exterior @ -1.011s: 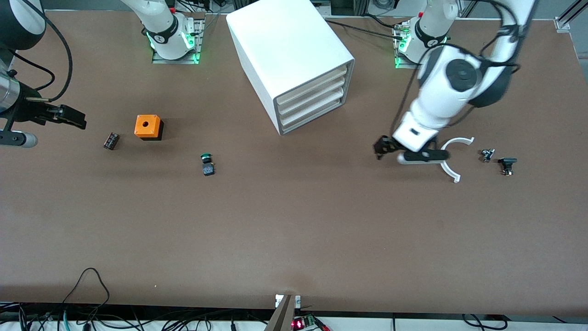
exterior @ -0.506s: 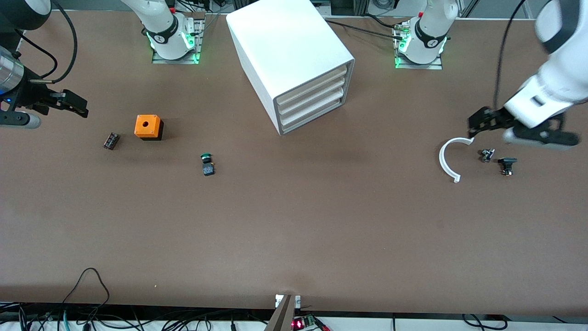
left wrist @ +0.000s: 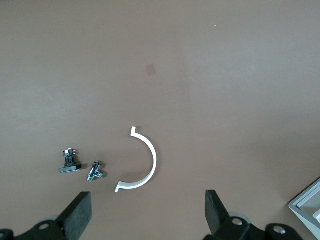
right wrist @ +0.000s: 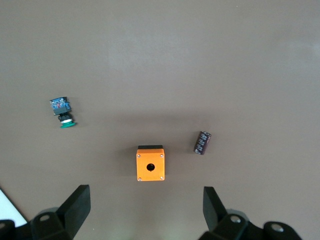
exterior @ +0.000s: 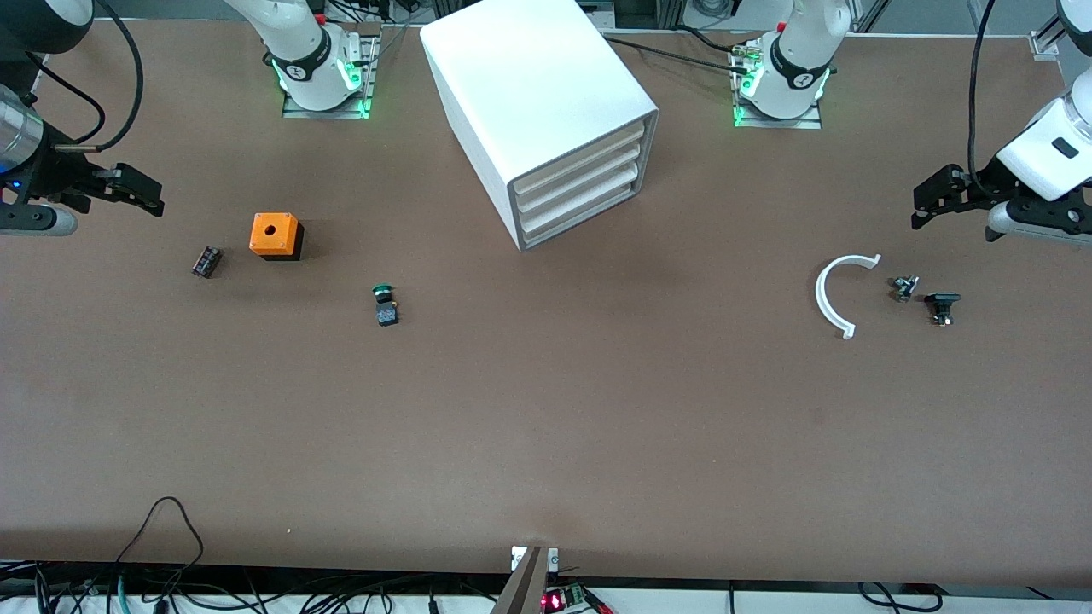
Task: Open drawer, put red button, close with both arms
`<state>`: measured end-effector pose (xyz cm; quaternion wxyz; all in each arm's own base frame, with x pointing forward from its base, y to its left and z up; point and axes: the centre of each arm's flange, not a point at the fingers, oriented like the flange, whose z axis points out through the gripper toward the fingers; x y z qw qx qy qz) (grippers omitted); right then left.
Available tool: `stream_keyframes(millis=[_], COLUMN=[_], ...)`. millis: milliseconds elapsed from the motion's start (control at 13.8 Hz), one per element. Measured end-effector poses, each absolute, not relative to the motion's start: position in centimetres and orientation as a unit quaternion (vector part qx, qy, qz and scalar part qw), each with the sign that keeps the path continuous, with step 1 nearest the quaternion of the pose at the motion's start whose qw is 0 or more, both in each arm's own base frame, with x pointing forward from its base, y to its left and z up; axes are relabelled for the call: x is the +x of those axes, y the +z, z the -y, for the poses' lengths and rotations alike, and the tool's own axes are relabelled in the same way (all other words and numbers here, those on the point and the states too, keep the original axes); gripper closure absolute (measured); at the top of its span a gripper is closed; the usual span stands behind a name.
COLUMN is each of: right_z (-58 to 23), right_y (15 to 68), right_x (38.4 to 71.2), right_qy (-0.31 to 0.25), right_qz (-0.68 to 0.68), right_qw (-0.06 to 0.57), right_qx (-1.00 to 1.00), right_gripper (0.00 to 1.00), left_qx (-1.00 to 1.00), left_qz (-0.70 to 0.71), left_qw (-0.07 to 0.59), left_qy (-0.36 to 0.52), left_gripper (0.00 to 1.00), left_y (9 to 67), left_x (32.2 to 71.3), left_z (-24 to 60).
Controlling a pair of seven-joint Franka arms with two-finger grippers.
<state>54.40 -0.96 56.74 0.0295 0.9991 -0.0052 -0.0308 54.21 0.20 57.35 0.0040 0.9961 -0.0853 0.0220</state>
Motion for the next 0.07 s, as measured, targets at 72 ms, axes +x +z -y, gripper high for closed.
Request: stream_keyframes(millis=[72], right_z=[0.97], right_y=[56.78], right_x=[54.45], right_qy=[-0.028], right_qz=[0.006], right_qw=[0.028], right_qx=[0.999], right_gripper=[0.00], left_qx=[0.996], left_qz=[0.086], left_qw=[0.004], left_qy=[0.022], left_gripper=[0.00], left_y=[57.34], left_x=[54.21], left_z=[-0.12])
